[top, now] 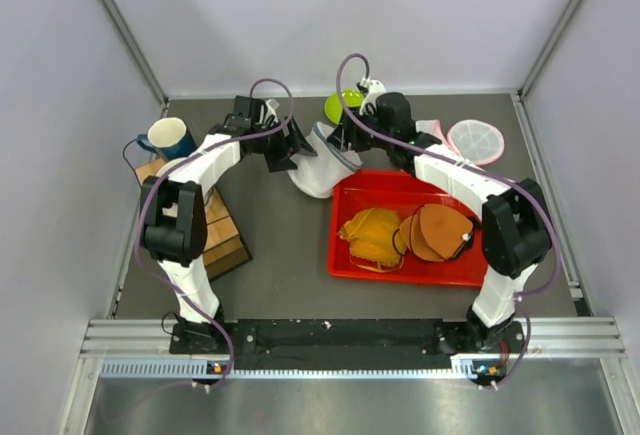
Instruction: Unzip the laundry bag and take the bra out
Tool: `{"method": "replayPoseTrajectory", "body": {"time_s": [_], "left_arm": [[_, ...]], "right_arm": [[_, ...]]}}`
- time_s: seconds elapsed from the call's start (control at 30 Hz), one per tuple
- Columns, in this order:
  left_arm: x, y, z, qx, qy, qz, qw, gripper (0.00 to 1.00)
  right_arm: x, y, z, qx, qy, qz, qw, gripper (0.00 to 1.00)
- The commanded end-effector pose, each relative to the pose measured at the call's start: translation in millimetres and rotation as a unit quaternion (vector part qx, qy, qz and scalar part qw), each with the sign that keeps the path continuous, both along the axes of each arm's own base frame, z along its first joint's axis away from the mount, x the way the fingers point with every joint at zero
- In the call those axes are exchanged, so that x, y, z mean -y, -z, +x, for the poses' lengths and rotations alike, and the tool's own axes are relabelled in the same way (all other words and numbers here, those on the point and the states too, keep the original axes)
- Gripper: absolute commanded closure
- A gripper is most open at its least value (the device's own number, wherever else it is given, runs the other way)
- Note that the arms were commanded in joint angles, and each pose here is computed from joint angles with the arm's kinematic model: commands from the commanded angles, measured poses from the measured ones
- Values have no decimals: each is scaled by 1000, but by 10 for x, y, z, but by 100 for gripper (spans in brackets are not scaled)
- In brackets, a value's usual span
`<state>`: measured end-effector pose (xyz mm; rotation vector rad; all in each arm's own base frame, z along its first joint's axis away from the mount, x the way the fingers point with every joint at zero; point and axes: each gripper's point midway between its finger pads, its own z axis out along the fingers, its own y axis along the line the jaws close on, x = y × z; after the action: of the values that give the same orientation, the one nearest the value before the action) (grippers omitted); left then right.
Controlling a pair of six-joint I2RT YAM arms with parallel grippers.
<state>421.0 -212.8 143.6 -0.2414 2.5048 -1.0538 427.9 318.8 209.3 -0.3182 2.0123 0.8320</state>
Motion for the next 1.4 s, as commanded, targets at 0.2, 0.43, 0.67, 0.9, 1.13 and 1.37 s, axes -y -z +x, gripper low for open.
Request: {"method": "replayPoseTrajectory", "body": {"time_s": [0.2,0.43,0.67,0.9,1.13,1.37], "left_arm": [[9,-71,18,18,6,-2,1000,20],[17,-15,10,12,9,0,1000,20],[1,16,-26,8,8,3,1000,21],[-5,16,-24,9,8,6,1000,21],[-5,96,-20,2,9,11,1000,21],[34,113,-2,-3,13,7,1000,22]], "right_arm": [[-24,164,150,-6,0,-13,1000,47],[31,49,129,9,15,0,1000,53],[170,5,185,14,39,6,999,64],[203,7,169,11,45,22,999,90],[317,-123,197,25,55,26,998,78],[320,9,236,7,49,24,999,100]]}}
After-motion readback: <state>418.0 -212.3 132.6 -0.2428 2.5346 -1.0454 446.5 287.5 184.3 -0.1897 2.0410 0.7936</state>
